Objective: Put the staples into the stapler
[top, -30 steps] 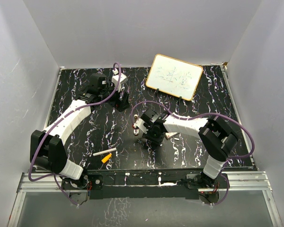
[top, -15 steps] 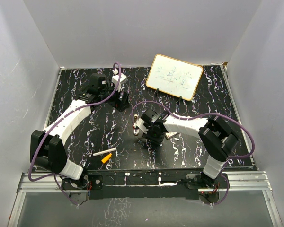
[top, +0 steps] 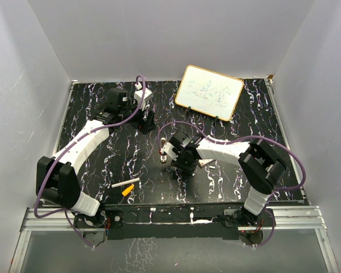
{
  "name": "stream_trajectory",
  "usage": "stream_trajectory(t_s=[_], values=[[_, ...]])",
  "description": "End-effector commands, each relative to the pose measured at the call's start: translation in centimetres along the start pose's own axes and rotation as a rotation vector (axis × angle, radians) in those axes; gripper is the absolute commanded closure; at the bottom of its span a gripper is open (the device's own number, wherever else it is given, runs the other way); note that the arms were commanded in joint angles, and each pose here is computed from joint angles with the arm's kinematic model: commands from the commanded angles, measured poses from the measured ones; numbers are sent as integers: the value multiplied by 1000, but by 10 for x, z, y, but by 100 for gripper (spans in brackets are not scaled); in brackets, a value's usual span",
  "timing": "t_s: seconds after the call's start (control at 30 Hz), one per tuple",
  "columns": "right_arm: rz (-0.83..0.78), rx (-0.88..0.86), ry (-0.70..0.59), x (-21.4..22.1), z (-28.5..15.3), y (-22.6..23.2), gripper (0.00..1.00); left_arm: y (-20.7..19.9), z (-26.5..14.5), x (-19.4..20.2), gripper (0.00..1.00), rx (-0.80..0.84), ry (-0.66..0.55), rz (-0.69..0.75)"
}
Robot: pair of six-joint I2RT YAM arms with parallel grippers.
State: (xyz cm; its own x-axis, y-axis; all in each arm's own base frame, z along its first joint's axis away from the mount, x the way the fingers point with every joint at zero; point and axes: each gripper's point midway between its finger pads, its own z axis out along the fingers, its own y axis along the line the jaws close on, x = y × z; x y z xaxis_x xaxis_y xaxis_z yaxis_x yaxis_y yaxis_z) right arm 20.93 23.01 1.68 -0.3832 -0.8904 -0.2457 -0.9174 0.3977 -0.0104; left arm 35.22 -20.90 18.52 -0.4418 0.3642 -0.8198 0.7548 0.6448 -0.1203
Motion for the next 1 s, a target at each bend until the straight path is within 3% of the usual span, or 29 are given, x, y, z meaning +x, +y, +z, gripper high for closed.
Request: stream_trajectory(t_s=[0.0, 0.13, 0.37, 0.6, 0.97], values=[[19, -23, 176, 47, 8, 6, 70, -2, -13, -14, 15, -9, -49, 25], [17, -27, 176, 47, 6, 7, 71, -2, -14, -13, 15, -14, -49, 26], [4, -16, 120, 37, 0, 5, 85, 0, -15, -15, 15, -24, -49, 33], [-12, -17, 48, 25, -7, 5, 87, 1, -14, -16, 15, -24, -51, 33], [-53, 35, -230, -28, -60, -23, 90, 8, -12, -13, 14, -45, -43, 35]])
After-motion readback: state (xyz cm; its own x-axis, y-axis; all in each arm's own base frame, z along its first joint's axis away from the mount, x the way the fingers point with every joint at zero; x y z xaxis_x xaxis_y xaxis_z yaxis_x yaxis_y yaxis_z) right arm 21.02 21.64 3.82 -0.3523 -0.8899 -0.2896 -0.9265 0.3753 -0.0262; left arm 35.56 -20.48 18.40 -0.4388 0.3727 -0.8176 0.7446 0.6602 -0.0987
